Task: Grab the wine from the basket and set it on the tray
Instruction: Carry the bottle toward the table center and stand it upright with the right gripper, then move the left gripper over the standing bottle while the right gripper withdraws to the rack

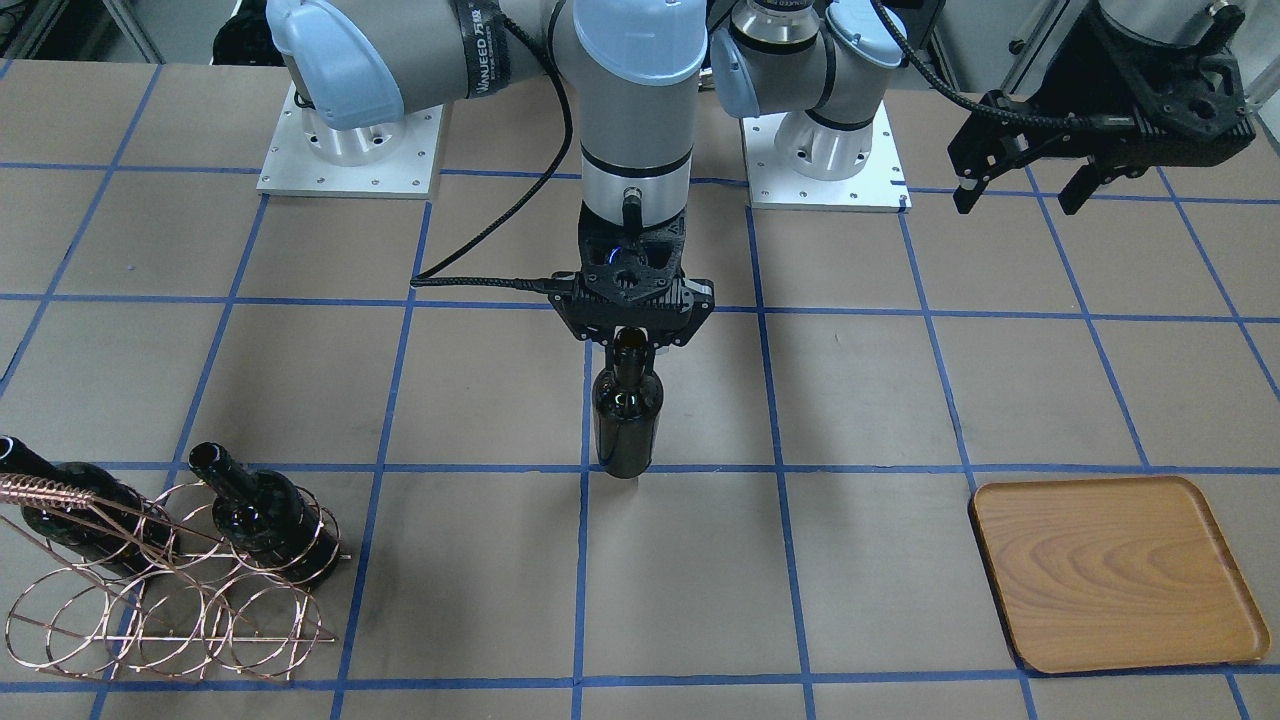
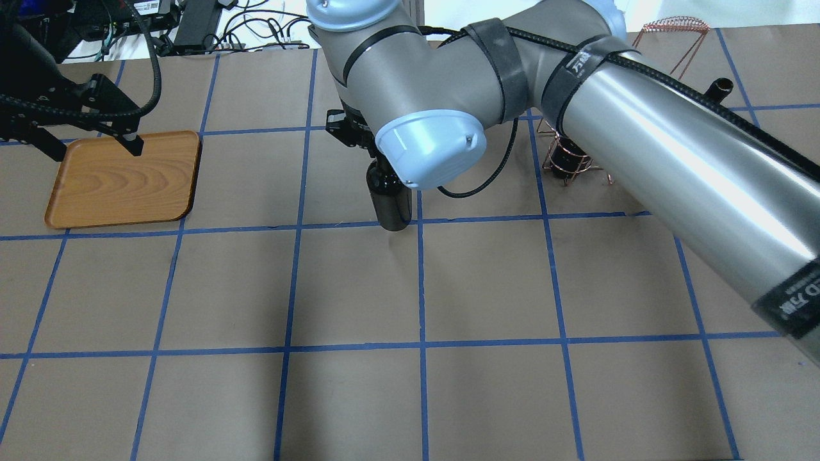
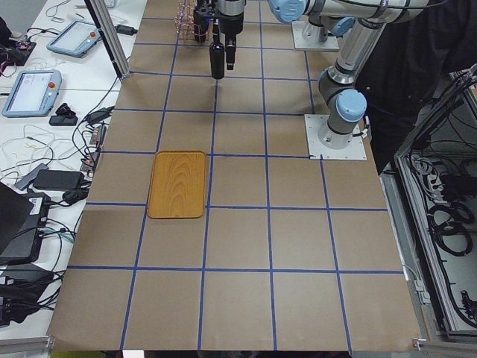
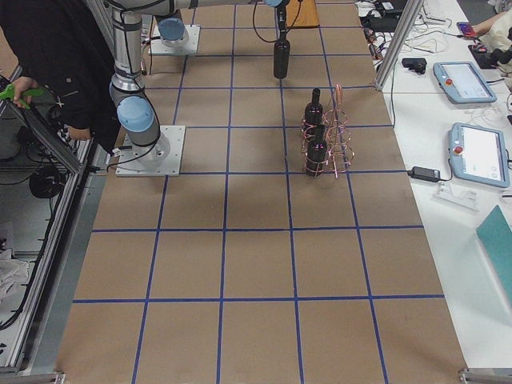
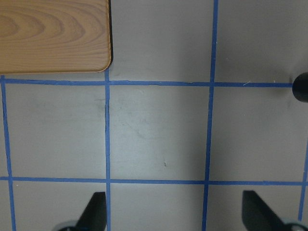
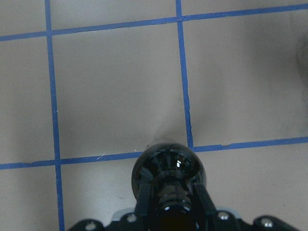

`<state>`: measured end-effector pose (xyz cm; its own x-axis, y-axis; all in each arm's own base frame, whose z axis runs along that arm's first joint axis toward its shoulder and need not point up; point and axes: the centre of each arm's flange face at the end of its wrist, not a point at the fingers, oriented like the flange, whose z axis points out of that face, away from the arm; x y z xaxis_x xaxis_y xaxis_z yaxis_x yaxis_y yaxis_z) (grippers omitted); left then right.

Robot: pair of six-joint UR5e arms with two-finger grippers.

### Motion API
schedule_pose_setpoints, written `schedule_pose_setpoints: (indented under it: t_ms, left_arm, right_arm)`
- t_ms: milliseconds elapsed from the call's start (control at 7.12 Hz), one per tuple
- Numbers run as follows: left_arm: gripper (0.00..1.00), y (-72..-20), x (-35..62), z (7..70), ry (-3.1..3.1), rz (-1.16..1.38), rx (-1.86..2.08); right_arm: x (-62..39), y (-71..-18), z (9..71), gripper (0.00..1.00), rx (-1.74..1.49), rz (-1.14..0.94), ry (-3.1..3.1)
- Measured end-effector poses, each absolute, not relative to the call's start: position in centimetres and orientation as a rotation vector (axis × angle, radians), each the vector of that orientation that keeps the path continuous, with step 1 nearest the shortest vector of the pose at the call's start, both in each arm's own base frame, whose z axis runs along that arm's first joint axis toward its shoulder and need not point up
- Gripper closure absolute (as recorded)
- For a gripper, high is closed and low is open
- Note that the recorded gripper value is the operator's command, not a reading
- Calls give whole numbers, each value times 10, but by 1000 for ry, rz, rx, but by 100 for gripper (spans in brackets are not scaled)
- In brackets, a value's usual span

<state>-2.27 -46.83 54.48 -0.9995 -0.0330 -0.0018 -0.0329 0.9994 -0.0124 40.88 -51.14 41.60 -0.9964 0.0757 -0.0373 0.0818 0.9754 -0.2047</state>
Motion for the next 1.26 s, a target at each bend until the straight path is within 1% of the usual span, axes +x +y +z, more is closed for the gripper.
schedule_pose_setpoints:
  t_ms: [140,281,421,561,842,982,1123,1263]
  left_arm:
    - [0,-467,-23,543,3149,-10,-55]
    - [0,-466,-24,543,3154,-3,-56]
    - [0,-465,-24,543,3155,0,-56]
    - [0,-465,-24,545,3154,-3,-56]
    - [0,-465,-24,546,3155,-5,-49]
    - [0,-465,-24,546,3156,-3,-42]
    - [0,-465,-25,546,3157,-1,-38]
    - [0,-465,-26,545,3159,1,-35]
  right_arm:
    - [409,-512,411,75,119,-325,3098]
    - [409,-512,407,67,114,-319,3101]
    - [410,-512,401,26,111,-306,3105]
    - [411,-514,395,0,99,-296,3111]
    - [409,-518,401,0,106,-296,3095]
    - [400,-525,417,0,125,-272,3077]
    - [377,-535,439,0,85,-252,3076]
    - [334,-553,463,0,-16,-251,3089]
